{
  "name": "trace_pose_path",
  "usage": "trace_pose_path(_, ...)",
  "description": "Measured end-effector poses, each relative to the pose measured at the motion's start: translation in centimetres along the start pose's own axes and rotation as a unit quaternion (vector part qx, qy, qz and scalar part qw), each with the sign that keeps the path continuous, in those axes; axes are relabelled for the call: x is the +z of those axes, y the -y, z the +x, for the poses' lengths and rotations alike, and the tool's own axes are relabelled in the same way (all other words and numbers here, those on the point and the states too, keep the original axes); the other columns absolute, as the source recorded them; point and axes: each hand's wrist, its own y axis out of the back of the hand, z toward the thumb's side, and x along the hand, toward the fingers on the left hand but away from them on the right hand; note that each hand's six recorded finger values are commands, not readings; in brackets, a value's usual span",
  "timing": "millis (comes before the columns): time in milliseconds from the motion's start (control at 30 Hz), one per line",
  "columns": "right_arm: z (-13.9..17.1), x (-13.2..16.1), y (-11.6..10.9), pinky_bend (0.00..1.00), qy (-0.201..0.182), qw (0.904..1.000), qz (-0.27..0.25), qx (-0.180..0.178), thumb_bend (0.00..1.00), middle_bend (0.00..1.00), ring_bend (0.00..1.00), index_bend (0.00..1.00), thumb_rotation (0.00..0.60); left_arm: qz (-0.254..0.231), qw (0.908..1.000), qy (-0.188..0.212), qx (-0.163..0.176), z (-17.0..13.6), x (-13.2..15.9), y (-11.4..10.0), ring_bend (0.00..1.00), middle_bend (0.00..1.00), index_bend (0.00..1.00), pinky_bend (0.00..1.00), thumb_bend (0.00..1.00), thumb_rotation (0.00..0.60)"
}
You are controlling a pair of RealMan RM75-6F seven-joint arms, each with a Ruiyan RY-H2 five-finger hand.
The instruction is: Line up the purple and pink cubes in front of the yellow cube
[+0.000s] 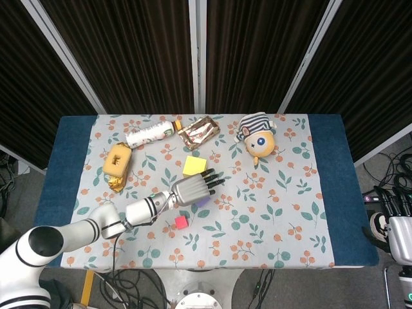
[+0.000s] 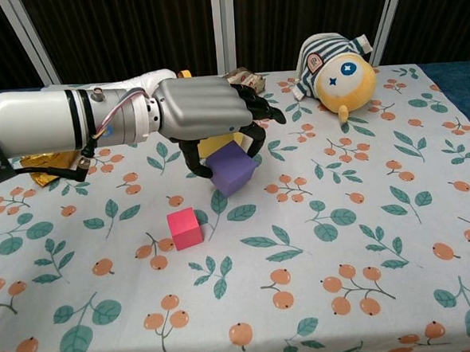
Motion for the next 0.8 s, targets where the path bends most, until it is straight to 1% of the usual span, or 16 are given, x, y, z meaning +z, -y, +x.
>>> trace_pose_path(100, 0.0, -0.1, -0.1, 0.09, 0.001, 1.0, 0.0, -0.001, 0.13, 0.12, 0.0, 0.0, 0.6, 0.008, 1.0, -0.001, 0.004, 0.1, 0.0, -0.2, 0.11, 0.12, 0.29, 0.12, 0.16, 0.6)
trace_pose_path(167, 0.1, -0.2, -0.1, 0.1, 0.002, 1.0, 0.0, -0.001, 0.13, 0.12, 0.0, 0.0, 0.6, 0.005, 0.9999, -0.003, 0.013, 0.0, 0.1, -0.5, 0.11, 0.11, 0.26, 0.12, 0.15, 0.6)
trace_pose_path(333, 0.1, -0.1, -0.2, 0.1, -0.001, 1.0, -0.001, -0.002, 0.13, 0.12, 0.0, 0.0, 0.6, -0.017, 0.9988, -0.01, 0.044, -0.7, 0.4, -1.5, 0.11, 0.11, 0.25, 0.12, 0.11, 0.6)
trace_pose_path(467, 0.1, 0.1, -0.1, 0.1, -0.006, 1.0, -0.002, -0.004, 0.13, 0.12, 0.0, 0.0, 0.6, -0.057, 0.9949, -0.017, 0.081, -1.0, 1.3, -3.0, 0.11, 0.11, 0.25, 0.12, 0.08, 0.6)
trace_pose_path(533, 0.1, 0.2, -0.2, 0.1, -0.007, 1.0, -0.002, -0.004, 0.13, 0.12, 0.0, 0.0, 0.6, -0.072, 0.9932, -0.017, 0.09, -0.9, 1.8, -3.4, 0.11, 0.11, 0.24, 0.12, 0.07, 0.6)
trace_pose_path(700, 0.3, 0.1, -0.3, 0.1, -0.005, 1.0, -0.001, -0.007, 0.13, 0.12, 0.0, 0.0, 0.6, -0.07, 0.9939, -0.011, 0.085, 0.2, 3.3, -3.0, 0.11, 0.11, 0.24, 0.12, 0.05, 0.6)
trace_pose_path(800, 0.3, 0.1, -0.4, 0.09, -0.005, 1.0, -0.001, -0.007, 0.13, 0.12, 0.0, 0.0, 0.6, -0.07, 0.9943, -0.017, 0.078, 1.0, 3.6, -2.5, 0.11, 0.11, 0.24, 0.12, 0.04, 0.6)
